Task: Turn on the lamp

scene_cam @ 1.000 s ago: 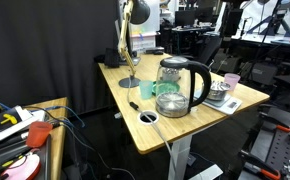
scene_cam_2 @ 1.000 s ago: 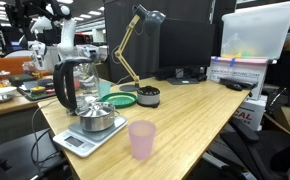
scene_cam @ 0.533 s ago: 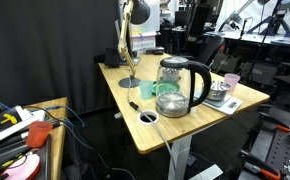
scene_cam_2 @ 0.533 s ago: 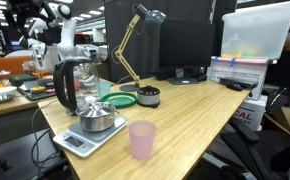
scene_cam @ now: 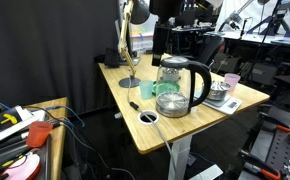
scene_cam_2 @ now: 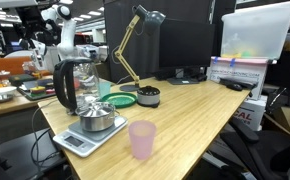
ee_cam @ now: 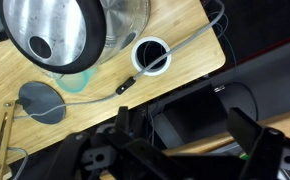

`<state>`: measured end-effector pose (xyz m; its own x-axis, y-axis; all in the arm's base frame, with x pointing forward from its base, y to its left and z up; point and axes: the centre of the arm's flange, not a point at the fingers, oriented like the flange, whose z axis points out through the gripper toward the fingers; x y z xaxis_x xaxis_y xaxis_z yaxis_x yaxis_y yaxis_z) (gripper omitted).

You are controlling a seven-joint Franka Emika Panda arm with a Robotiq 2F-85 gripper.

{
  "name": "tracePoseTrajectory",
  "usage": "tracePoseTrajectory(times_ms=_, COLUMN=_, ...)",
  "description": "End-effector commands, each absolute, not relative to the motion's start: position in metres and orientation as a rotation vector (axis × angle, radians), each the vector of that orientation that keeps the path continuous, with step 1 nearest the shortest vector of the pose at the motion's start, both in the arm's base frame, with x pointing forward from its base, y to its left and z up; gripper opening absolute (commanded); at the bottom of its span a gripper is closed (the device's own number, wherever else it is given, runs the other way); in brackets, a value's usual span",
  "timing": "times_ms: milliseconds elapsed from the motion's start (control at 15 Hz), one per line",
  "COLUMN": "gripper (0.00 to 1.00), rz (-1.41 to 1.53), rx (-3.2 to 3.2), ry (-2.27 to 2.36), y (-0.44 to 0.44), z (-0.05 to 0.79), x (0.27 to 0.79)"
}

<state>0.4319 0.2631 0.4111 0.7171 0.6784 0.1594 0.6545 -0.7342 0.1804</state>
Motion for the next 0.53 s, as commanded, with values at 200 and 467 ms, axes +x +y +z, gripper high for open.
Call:
tracePoseTrajectory(times_ms=200, gripper=1.00, rz=0.331, rx=2.806, ry=1.093, y=0.263, z=0.412, x=0.432)
tracePoseTrajectory(times_ms=467, gripper=1.00, rz=0.335, rx=2.755, ry=1.145, y=0.269, z=0.407, x=0.455)
